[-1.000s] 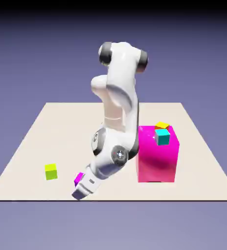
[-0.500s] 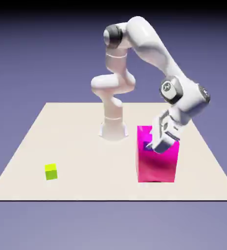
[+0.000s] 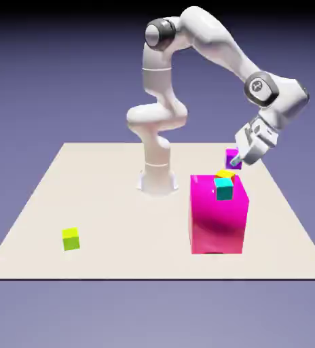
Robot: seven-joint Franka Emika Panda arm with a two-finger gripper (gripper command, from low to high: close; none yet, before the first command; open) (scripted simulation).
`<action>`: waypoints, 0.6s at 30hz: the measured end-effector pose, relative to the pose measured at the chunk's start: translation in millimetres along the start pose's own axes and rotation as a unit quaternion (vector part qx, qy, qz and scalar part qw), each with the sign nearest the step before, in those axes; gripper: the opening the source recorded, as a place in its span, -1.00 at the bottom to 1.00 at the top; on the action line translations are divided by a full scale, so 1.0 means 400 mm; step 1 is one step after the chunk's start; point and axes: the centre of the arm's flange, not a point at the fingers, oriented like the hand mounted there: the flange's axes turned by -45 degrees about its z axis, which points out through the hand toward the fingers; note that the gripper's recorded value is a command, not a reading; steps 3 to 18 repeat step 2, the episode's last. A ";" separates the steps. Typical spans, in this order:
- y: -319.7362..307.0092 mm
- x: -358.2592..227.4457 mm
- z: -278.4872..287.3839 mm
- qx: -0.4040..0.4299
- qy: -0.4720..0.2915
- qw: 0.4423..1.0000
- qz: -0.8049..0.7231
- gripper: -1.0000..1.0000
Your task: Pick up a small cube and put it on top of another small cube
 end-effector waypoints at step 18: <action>-0.006 0.002 -0.039 -0.003 0.000 1.000 -0.004 1.00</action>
